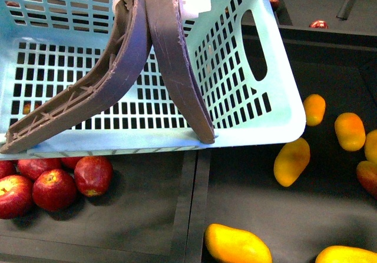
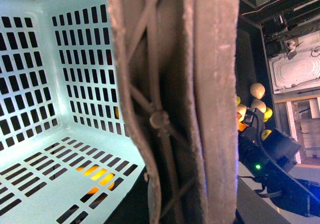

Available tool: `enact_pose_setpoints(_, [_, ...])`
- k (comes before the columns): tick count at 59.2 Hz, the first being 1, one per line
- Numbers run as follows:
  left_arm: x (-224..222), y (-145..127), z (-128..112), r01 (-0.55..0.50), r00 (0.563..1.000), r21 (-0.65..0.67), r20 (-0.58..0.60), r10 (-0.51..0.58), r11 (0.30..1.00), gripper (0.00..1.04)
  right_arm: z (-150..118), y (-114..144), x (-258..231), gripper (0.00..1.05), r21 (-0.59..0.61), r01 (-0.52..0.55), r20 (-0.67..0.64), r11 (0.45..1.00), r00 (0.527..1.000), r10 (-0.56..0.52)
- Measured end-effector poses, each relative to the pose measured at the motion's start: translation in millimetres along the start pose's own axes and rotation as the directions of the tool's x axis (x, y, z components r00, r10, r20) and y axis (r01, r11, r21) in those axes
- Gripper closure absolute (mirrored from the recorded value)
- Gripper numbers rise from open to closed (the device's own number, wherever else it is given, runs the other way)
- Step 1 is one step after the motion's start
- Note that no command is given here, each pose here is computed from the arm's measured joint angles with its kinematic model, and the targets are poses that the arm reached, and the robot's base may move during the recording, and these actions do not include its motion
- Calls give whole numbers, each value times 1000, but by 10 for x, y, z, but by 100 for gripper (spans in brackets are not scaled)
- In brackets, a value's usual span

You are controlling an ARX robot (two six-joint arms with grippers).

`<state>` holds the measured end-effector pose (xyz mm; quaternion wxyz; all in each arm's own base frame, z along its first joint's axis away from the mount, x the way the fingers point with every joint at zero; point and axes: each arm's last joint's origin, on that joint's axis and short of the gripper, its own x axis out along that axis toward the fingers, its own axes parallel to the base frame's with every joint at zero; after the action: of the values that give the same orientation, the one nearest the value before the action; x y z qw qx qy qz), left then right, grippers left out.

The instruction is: Pick mango and avocado into basket

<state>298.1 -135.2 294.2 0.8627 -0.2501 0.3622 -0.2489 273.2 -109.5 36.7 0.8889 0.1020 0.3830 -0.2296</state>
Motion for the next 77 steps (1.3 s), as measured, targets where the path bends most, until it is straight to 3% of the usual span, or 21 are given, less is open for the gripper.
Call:
enact_pose_setpoints(15, [0, 0, 0, 0, 1000, 0, 0, 0, 1000, 88, 494, 144, -637, 48, -3, -115, 132, 993, 985, 114])
enact_pose_setpoints(27, [0, 0, 0, 0, 1000, 0, 0, 0, 1000, 88, 670, 438, -1193, 48, -37, -253, 194, 967, 947, 256])
enact_pose_setpoints(54, [0, 0, 0, 0, 1000, 0, 0, 0, 1000, 88, 622, 1284, -1947, 48, -103, -585, 162, 805, 788, 594])
enact_pose_setpoints(77, [0, 0, 0, 0, 1000, 0, 0, 0, 1000, 88, 483, 1876, -2210, 48, -139, -710, 97, 691, 684, 723])
